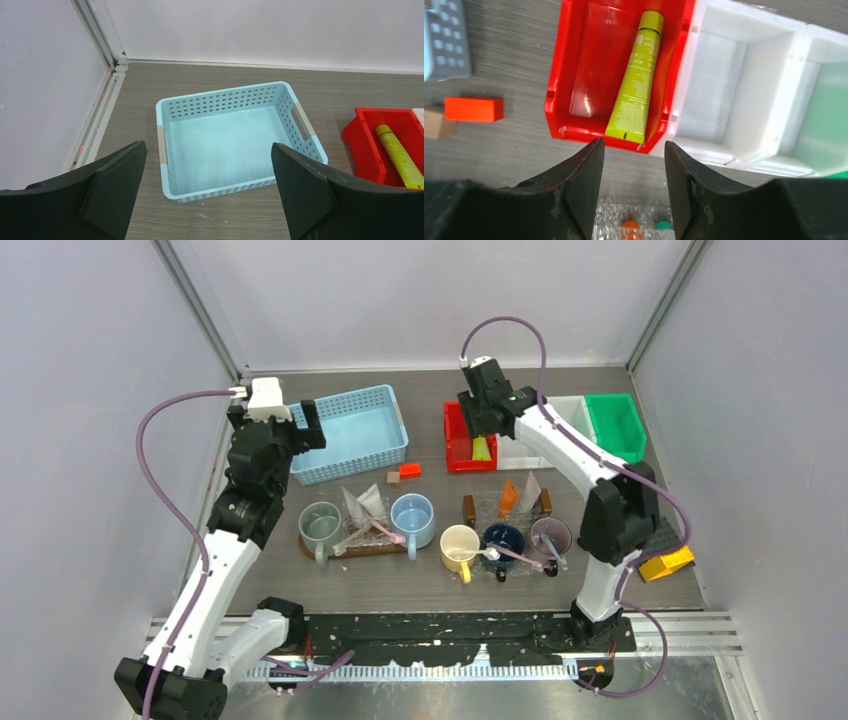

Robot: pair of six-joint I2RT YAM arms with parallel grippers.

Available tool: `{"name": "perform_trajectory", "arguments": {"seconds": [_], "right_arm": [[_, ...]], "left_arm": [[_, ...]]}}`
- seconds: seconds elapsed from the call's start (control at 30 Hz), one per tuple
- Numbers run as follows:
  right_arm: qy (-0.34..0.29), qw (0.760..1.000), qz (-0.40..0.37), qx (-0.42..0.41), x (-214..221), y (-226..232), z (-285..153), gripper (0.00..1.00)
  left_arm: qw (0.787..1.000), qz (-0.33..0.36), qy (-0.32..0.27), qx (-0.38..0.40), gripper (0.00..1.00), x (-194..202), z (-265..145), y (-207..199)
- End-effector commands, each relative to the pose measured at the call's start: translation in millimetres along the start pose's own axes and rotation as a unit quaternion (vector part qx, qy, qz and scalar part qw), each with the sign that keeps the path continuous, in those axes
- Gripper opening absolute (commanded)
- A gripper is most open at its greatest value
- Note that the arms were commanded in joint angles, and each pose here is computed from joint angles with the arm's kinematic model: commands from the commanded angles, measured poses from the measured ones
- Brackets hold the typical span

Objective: Prepare toiletry sets of a toothbrush and toothpaste on the tray
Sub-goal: Place the toothpaste in the toothpaste holder, then pick up the toothpaste from the storage box.

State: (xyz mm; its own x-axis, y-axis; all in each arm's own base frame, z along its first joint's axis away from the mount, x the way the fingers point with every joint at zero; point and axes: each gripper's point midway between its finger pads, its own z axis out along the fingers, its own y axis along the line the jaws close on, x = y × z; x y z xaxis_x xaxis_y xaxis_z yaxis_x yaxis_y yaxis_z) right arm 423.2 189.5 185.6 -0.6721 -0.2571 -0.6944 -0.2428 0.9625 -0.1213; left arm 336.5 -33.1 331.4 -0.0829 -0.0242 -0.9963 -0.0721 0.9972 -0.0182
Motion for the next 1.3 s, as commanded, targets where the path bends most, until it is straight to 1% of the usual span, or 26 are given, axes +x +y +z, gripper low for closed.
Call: {"name": "perform_trajectory", "arguments": {"seconds": [0.0, 0.13, 0.37, 0.73, 0.93, 1.07, 1.27], "right_arm": [[-0.026, 0.999, 0.026, 0.037, -17.6, 5.7, 32.0, 0.53], [-0.005, 0.998, 0.022, 0.051, -5.5, 15.2, 58.7, 0.53], [0.013, 0.996, 0.024, 0.089, 11.1, 15.3, 95.0, 0.52], [0.024, 0.987, 0.009, 0.16, 36.8, 5.0, 128.8, 0.52], [0.032, 0.985, -0.01, 0.168, 49.3, 12.2, 138.1, 0.51], [0.036, 0.987, -0.007, 0.154, 50.2, 17.0, 138.4, 0.46], [0.026, 0.993, -0.002, 0.118, 35.3, 25.2, 122.6, 0.33]], "left_arm": [[0.999, -0.009, -0.041, 0.001, 1.0, -20.3, -3.3, 0.3], [0.999, -0.008, -0.043, 0.0, 1.0, -21.3, -4.1, 1.0], [0.999, -0.006, -0.045, 0.004, 1.0, -22.3, -4.7, 0.0], [0.999, -0.005, -0.048, 0.006, 1.0, -23.3, -6.1, 0.1], [0.999, -0.005, -0.047, 0.01, 1.0, -22.0, -5.1, -1.9], [0.999, -0.006, -0.047, 0.013, 1.0, -22.0, -5.3, -2.8], [0.999, -0.007, -0.047, 0.015, 1.0, -21.8, -5.1, -3.7]]}}
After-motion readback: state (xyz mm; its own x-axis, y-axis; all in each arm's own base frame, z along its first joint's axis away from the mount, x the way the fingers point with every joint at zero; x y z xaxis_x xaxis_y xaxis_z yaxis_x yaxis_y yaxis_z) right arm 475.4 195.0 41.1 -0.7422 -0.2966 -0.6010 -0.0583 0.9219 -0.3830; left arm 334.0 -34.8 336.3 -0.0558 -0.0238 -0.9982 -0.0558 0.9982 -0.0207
